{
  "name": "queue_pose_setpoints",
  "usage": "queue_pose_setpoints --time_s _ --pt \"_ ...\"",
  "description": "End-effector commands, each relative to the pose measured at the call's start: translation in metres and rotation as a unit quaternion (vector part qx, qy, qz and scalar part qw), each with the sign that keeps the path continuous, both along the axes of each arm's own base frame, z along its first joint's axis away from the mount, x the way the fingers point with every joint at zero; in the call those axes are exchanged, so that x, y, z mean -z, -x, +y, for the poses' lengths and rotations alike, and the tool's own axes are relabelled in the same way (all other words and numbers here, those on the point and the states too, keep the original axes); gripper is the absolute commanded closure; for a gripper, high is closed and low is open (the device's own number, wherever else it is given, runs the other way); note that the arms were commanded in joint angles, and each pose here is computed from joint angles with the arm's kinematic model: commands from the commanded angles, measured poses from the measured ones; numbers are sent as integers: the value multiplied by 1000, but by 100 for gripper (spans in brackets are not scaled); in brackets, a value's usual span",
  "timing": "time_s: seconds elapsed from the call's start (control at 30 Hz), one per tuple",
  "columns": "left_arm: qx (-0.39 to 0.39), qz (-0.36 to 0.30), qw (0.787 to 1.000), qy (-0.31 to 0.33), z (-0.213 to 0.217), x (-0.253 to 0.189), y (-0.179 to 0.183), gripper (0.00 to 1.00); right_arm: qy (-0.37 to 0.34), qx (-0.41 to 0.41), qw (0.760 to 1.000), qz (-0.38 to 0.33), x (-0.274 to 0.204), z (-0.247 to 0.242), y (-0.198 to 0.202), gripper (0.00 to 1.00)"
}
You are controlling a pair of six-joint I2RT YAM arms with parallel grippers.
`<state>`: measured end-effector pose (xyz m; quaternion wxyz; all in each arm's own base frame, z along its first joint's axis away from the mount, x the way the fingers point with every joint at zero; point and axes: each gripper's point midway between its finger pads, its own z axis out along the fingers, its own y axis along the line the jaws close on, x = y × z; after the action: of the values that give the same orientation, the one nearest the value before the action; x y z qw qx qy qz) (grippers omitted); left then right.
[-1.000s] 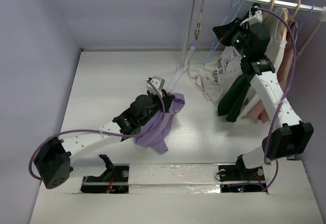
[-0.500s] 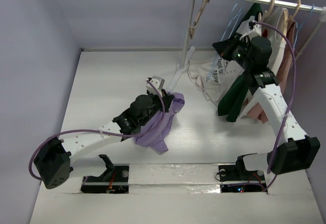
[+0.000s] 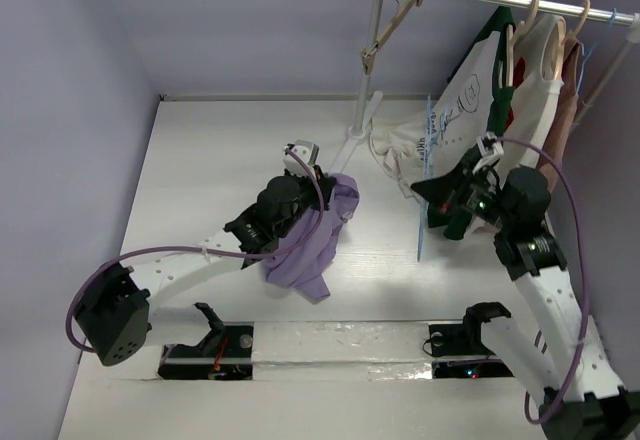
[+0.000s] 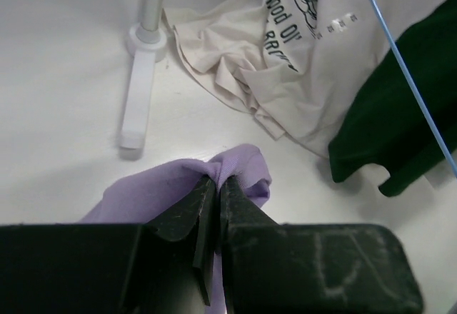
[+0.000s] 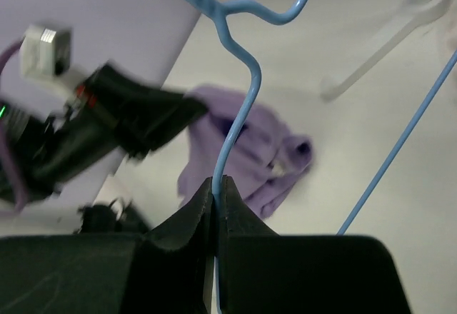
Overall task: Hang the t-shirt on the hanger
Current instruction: Pick up the hanger from the clothesline, then place the T-shirt on the hanger.
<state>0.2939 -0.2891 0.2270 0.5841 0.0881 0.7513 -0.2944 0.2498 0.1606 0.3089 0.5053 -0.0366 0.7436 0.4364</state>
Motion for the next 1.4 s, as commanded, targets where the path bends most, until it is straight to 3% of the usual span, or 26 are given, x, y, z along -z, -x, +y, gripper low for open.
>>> queue_pose_setpoints --time_s 0.0,0.03,0.23,0.43,0.67,0.83,1.03,1.37 --pt "-15 -35 998 44 -2 -46 -20 100 -33 -113 993 -9 -4 20 59 100" --pt "-23 -35 998 41 1 -47 -25 100 -45 -152 987 -20 -12 25 84 100" --pt "-51 -32 998 32 9 -52 -50 100 -78 -241 967 -17 -20 30 145 100" --pt "-53 -29 998 34 7 -64 -63 100 -104 -285 953 11 -12 32 169 100" --pt "-46 -32 997 49 5 -78 -61 100 -110 -303 946 37 5 37 164 100" --pt "-34 -26 998 52 2 -74 -57 100 -118 -360 925 27 3 61 174 100" --pt "-32 -36 997 57 9 -84 -49 100 -101 -330 938 21 7 93 152 100" --pt "-70 -54 995 38 41 -93 -37 100 -73 -260 962 -28 -4 82 135 100"
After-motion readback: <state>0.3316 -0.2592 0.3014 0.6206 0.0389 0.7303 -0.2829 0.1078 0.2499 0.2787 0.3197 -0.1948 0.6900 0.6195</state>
